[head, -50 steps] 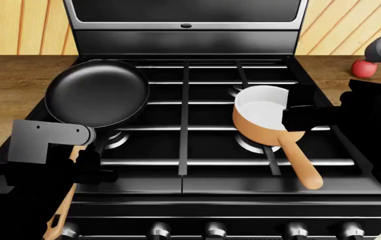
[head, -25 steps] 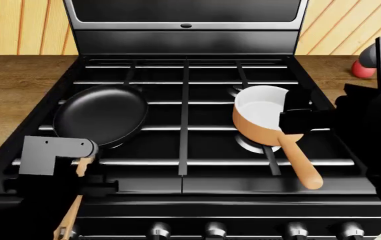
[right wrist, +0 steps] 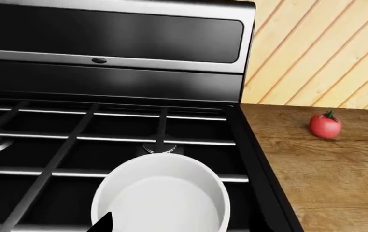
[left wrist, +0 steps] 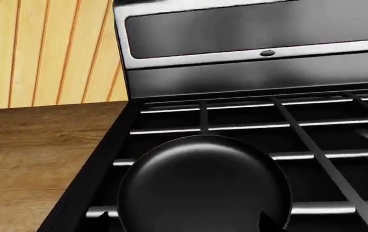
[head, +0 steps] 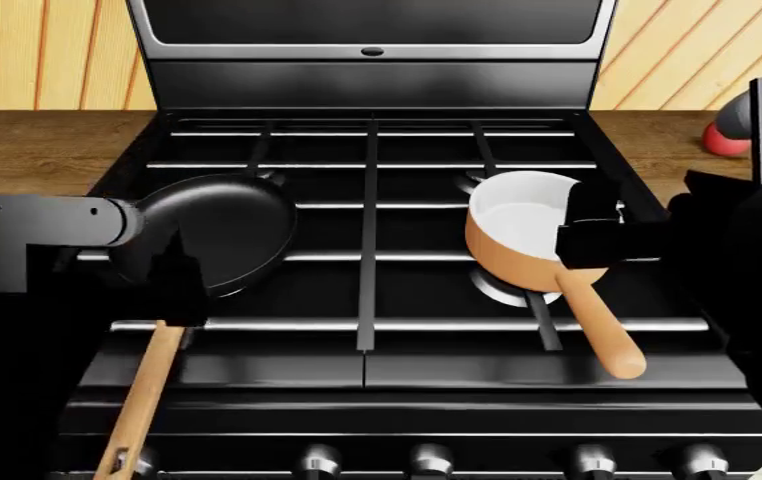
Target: Place both pans onto different burners. Then place the tomato and the sushi on different pans.
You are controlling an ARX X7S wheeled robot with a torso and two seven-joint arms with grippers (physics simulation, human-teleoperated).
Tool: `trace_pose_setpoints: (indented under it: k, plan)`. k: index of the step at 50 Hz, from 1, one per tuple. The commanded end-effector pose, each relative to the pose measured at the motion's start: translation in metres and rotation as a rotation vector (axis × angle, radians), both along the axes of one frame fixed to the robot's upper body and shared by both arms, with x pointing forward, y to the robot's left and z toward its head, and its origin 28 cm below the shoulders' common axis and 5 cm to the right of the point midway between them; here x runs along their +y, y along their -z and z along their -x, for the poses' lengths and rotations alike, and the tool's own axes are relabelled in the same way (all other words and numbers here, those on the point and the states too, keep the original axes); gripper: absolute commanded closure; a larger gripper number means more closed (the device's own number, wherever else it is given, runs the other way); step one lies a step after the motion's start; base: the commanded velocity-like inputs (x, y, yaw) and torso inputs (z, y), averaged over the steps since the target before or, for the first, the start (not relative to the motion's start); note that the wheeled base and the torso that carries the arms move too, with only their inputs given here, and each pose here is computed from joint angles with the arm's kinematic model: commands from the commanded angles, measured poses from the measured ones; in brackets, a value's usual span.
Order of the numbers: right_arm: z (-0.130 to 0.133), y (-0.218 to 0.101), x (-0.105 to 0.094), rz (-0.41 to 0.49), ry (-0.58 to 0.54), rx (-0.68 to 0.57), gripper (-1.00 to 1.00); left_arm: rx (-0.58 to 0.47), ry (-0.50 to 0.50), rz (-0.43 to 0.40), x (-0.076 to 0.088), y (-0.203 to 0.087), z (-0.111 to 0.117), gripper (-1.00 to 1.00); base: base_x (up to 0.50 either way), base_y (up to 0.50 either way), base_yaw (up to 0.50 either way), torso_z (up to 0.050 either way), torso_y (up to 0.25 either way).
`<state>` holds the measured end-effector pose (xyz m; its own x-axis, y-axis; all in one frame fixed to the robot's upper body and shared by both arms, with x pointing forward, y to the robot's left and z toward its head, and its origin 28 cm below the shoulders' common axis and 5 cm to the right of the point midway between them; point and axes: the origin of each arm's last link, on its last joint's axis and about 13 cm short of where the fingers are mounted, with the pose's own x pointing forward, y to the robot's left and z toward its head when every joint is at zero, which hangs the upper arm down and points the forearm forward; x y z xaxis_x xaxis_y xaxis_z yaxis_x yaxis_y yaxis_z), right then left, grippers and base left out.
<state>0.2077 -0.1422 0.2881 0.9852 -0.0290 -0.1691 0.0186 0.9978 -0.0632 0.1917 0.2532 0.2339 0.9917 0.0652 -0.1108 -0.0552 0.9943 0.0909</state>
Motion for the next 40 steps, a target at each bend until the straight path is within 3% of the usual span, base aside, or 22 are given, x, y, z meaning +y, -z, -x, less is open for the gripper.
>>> trace_pose_setpoints:
  k: [1, 5, 18, 25, 40]
  plan:
    - [0.001, -0.0016, -0.0003, -0.018, 0.008, -0.019, -1.0, -0.151, 0.025, -0.031, -0.004, -0.0399, 0.0177, -1.0, 0.0, 0.0, 0.0, 0.0, 0.0]
    - [0.0015, -0.0016, -0.0006, -0.017, 0.015, -0.023, -1.0, -0.182, 0.025, -0.034, -0.0042, -0.0398, 0.0197, -1.0, -0.05, 0.0, 0.0, 0.0, 0.0]
    - [0.001, 0.0005, -0.0019, -0.025, 0.026, -0.034, -1.0, -0.225, 0.012, -0.031, -0.0032, -0.0456, 0.021, -1.0, -0.5, 0.05, 0.0, 0.0, 0.0]
    - [0.001, 0.0016, -0.0033, -0.054, 0.031, -0.049, -1.0, -0.229, 0.006, -0.034, -0.0029, -0.0458, 0.0214, -1.0, 0.0, 0.0, 0.0, 0.0, 0.0]
    - [0.0008, 0.0035, -0.004, -0.081, 0.029, -0.045, -1.0, -0.24, 0.0, -0.036, -0.0024, -0.0469, 0.0215, -1.0, 0.0, -0.49, 0.0, 0.0, 0.0]
